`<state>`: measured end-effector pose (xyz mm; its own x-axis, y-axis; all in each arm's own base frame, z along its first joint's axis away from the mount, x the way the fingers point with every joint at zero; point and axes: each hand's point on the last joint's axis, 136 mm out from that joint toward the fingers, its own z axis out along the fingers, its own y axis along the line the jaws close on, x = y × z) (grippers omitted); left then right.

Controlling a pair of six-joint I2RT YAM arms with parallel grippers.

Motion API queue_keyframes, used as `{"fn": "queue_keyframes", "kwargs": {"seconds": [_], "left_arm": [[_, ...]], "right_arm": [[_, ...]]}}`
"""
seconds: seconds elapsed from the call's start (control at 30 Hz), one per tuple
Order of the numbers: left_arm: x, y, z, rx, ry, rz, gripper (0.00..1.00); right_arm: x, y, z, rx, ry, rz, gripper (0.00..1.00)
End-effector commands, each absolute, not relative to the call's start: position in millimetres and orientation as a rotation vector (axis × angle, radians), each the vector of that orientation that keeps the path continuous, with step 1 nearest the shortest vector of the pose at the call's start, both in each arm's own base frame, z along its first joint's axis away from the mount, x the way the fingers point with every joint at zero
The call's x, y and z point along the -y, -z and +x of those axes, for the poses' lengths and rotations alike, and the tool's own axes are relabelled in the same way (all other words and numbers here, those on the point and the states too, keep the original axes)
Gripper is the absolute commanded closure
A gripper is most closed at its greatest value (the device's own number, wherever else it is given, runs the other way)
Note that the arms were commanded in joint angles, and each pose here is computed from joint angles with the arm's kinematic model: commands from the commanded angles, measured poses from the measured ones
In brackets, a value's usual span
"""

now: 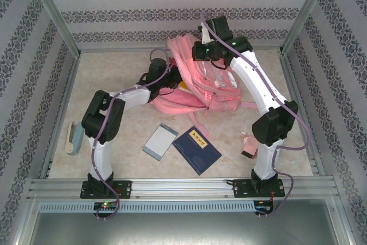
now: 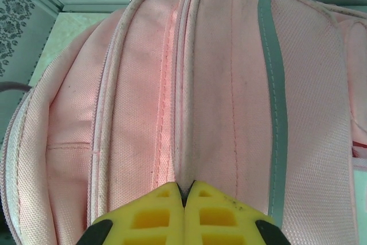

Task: Pack the student bag
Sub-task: Place the book in the student bag, then move the book to the center of the table.

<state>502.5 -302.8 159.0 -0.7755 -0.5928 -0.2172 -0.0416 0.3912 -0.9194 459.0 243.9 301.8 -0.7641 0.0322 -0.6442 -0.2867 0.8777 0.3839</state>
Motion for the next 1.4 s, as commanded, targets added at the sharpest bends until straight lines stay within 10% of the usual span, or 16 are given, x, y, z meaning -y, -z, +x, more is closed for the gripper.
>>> {"fn": "queue_keyframes", "kwargs": {"seconds": [0.0,0.27,0.43,0.67,1.37], "left_arm": [[326.2,-176.6,524.5,-2.043,1.379,-0.549,1.00],[398.4,-141.7,532.6,-2.168,1.277,-0.508,1.00],[408.9,-124.4,520.9,-2.278,1.212,-0.468,0.51],[358.9,-150.8,509.9,-2.319,1.007,-0.416,0.18],[198.3,-146.3,378.4,-2.553,0.554,-0.194,0.22]], "right_arm": [[-252.9,-379.8,465.0,-2.125,-0.743,-0.195,1.00],[-255.9,-389.6,475.4,-2.090,-0.811,-0.161,1.00],[-247.8,-384.9,480.6,-2.102,-0.803,-0.143,1.00],[-232.3,-350.4,489.2,-2.163,-0.744,-0.121,1.00],[-211.1,-212.4,496.1,-2.453,-0.552,-0.074,0.91]]}}
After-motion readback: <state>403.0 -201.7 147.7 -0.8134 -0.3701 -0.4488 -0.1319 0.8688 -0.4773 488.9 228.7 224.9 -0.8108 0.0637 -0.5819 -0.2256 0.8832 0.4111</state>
